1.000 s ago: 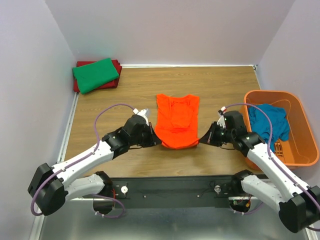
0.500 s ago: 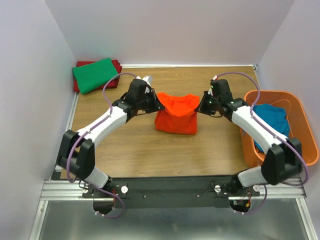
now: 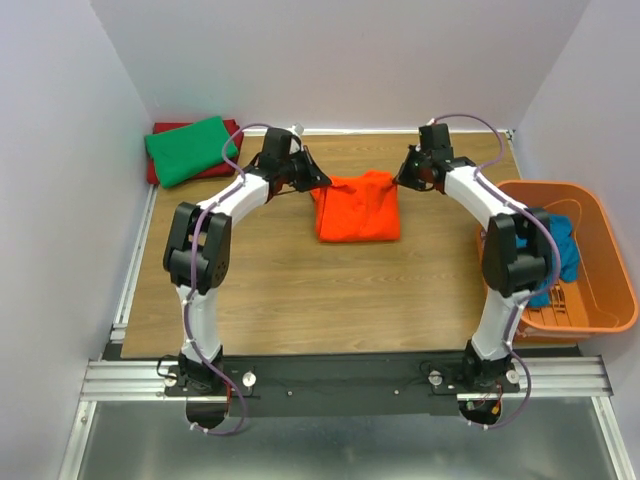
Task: Fold and stack the t-shirts
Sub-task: Fold the long partially folded tshirt into a neat square, then smooth out wrinkles on the folded tshirt
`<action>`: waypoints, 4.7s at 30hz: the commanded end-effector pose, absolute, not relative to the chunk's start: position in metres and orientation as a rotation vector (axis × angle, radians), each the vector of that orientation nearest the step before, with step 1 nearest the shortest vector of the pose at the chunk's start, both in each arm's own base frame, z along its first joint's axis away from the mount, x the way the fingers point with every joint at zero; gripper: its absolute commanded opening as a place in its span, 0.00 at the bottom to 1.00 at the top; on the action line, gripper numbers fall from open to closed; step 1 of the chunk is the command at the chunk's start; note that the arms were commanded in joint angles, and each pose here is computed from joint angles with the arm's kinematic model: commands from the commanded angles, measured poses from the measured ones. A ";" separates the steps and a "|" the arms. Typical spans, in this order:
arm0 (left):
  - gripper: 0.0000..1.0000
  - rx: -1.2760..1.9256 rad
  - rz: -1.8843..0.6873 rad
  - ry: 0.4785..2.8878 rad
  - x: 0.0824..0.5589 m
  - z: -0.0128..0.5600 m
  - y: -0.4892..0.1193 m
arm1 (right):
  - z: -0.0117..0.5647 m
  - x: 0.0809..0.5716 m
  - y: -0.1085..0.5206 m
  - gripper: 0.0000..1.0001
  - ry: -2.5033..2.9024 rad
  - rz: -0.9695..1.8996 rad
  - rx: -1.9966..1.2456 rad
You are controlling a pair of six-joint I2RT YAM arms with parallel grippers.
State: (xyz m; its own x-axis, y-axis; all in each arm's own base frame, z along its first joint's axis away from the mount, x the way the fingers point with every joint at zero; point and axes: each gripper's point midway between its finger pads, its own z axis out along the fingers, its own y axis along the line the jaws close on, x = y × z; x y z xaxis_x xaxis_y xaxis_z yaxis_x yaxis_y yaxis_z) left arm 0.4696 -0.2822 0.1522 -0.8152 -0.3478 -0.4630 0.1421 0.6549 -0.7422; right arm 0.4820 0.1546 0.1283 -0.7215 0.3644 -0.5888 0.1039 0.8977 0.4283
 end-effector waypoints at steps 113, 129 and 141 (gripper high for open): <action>0.00 -0.283 -0.950 2.305 0.433 0.091 -0.240 | 0.068 0.448 0.295 0.32 2.316 0.954 -0.251; 0.00 -0.383 -0.943 2.343 0.500 0.045 -0.207 | 0.031 0.502 0.274 0.32 2.364 1.052 -0.047; 0.19 -0.272 -0.921 2.164 0.505 0.136 -0.188 | 0.059 0.508 0.269 0.32 2.311 1.088 -0.065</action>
State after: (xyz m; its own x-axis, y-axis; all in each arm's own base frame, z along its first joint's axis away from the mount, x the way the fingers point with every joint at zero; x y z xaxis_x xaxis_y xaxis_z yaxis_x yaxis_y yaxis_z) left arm 0.5111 -0.1791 0.0854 -0.7339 -0.4939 -0.4664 -0.0277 0.7078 -0.7059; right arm 0.4990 0.2682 0.0356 -0.8522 0.1825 -0.4903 -0.2451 0.6887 0.6824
